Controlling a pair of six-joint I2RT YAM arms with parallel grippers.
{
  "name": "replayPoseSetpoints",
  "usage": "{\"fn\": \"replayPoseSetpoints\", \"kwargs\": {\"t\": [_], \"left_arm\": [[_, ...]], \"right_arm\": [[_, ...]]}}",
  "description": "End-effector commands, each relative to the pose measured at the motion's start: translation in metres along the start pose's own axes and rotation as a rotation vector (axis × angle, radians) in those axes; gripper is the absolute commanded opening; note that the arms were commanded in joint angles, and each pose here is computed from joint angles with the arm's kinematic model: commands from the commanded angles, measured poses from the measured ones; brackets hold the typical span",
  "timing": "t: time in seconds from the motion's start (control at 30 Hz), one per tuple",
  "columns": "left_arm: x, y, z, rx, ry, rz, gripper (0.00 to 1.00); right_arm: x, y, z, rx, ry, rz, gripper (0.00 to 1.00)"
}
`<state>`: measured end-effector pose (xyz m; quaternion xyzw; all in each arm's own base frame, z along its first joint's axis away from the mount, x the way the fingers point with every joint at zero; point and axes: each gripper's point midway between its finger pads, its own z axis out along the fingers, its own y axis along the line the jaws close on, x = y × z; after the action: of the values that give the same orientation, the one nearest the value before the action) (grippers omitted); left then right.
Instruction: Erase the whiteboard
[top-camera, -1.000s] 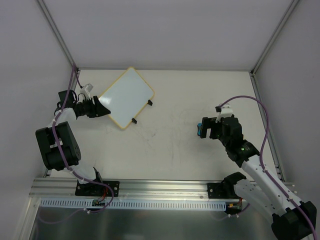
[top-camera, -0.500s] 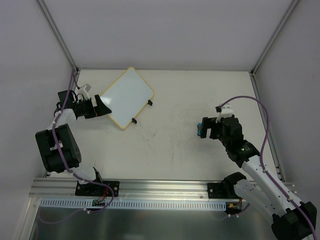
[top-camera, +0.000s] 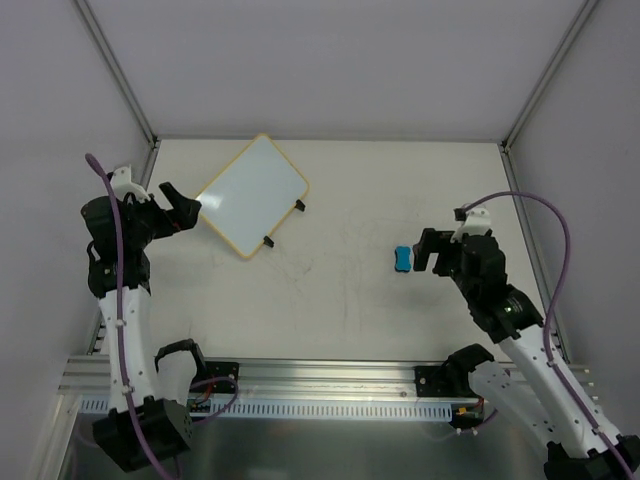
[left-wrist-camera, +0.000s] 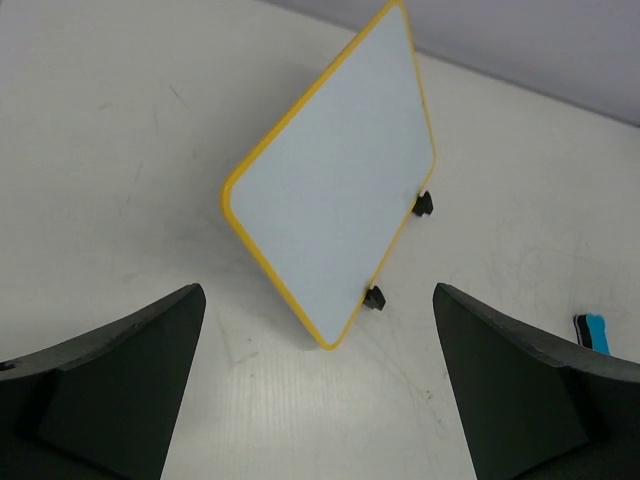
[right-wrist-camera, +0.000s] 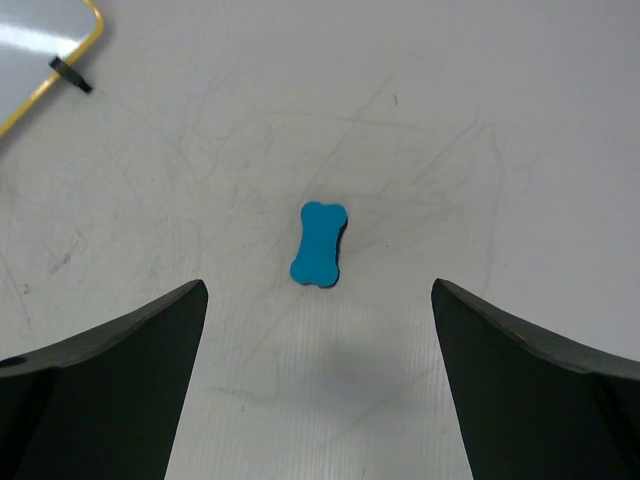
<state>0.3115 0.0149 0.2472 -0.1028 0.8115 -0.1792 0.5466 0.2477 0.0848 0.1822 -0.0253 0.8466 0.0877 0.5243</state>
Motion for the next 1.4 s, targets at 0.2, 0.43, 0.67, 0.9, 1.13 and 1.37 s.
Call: {"fn": "replayPoseSetpoints", "kwargs": {"t": [0.2,0.43,0.67,0.9,1.13,1.37], "left_arm": [[-0.021,-0.047,-0.075,-0.042,-0.076,0.082,0.99],[-0.041,-0.087,-0.131,-0.005,-0.124,0.205,0.99],[-0.059,-0.107,-0.181,0.007,-0.208,0.247,0.99],[-0.061,-0.105,-0.214,-0.023,-0.283,0.285,0.99],[-0.061,-0.103,-0.226,-0.034,-0.311,0.299,0.99],[-0.059,-0.095,-0.221,-0.071,-0.300,0.300,0.99]], "right_arm": [[-0.103,-0.047,-0.109,0.188,-0.338,0.030,0.99],[-0.125,-0.067,-0.162,0.229,-0.499,-0.002,0.99],[-0.133,-0.065,-0.180,0.197,-0.565,-0.035,0.99],[-0.136,-0.063,-0.184,0.180,-0.584,-0.069,0.99],[-0.139,-0.052,-0.174,0.134,-0.595,-0.068,0.99],[-0.140,-0.046,-0.169,0.104,-0.629,-0.084,0.99]]}}
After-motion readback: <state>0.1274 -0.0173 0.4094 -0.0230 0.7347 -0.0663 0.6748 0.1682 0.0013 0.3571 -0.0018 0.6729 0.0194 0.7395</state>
